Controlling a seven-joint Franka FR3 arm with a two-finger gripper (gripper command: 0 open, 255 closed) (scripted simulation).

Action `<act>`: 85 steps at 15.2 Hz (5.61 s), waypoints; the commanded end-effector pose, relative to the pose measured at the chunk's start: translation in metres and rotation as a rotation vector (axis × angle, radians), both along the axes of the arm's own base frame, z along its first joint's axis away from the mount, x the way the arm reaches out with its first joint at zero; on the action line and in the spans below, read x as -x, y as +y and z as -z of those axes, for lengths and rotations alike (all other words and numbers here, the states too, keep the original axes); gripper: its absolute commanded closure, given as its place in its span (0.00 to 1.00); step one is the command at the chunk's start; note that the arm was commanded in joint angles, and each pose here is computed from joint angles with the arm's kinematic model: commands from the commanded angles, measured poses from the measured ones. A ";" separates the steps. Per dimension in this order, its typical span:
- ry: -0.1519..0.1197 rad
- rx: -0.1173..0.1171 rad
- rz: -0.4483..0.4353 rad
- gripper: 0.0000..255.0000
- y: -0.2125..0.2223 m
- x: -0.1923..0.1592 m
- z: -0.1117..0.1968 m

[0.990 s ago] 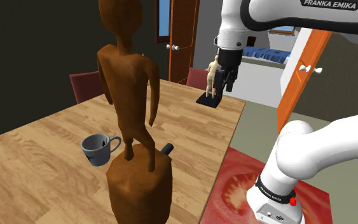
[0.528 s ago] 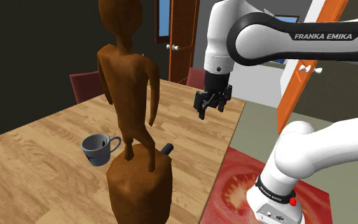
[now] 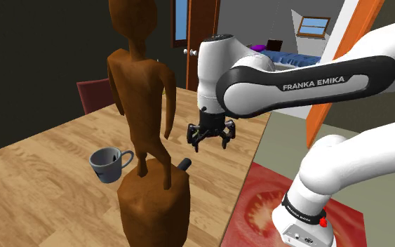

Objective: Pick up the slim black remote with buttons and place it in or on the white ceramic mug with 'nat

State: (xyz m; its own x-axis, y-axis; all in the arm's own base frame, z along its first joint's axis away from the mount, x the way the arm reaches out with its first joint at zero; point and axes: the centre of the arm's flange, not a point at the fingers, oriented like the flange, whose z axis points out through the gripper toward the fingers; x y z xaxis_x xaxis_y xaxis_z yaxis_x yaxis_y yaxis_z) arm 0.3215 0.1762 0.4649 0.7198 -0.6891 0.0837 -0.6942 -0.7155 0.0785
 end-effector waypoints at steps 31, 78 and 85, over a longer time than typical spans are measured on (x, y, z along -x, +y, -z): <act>-0.107 0.108 0.663 1.00 0.057 -0.113 0.157; -0.107 0.108 0.663 1.00 0.112 -0.187 -0.011; -0.107 0.108 0.663 1.00 0.167 -0.261 -0.006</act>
State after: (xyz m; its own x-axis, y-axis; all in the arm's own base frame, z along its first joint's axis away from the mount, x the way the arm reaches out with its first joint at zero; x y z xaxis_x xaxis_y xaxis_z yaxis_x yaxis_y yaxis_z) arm 0.5708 0.3320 0.4730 0.1340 -0.9665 0.2187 -0.9910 -0.1303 0.0311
